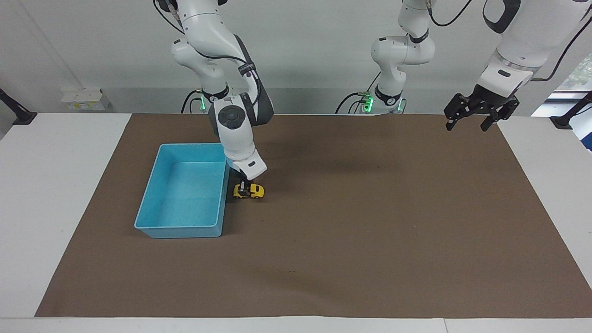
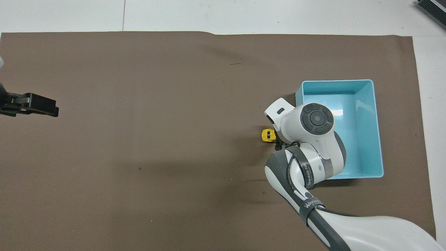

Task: Wind up and store yellow beetle car
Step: 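Lower the right gripper onto the yellow car beside the bin and grasp it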

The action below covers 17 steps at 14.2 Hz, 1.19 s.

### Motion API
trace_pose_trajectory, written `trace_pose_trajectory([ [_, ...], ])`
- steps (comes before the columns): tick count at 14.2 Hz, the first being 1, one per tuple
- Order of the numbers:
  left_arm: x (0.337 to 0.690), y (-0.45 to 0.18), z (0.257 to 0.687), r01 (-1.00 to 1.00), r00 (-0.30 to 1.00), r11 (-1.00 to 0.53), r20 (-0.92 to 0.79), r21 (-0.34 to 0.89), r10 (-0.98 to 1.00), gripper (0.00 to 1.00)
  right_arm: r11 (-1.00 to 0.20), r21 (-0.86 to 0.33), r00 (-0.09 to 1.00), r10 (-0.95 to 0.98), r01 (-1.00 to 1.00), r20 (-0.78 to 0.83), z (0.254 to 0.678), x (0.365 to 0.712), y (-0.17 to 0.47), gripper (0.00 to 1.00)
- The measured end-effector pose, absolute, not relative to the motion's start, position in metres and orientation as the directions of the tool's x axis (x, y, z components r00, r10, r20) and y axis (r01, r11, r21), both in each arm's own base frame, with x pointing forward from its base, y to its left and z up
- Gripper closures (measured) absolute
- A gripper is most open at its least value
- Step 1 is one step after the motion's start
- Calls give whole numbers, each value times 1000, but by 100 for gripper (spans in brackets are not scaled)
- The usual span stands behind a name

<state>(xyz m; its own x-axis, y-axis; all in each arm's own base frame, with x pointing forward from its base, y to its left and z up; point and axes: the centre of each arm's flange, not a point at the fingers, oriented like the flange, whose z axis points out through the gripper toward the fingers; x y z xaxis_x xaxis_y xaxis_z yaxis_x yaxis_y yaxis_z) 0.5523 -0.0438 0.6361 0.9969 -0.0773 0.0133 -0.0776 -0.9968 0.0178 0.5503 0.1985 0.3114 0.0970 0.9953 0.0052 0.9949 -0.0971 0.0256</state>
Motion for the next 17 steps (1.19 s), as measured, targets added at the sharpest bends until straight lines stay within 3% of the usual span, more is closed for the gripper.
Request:
trace_pose_trajectory([
  [2,552,-44,636,-78,997,-997,13,18,-77,0,-94,27,94,996,995,6,313,550,199,59],
  [8,552,-44,636,-78,997,-997,13,18,-77,0,-68,38,67,998,997,11,329,555,215,59],
  [17,552,-44,636,-78,997,-997,13,18,-77,0,-92,12,92,996,996,3,423,573,209,59],
])
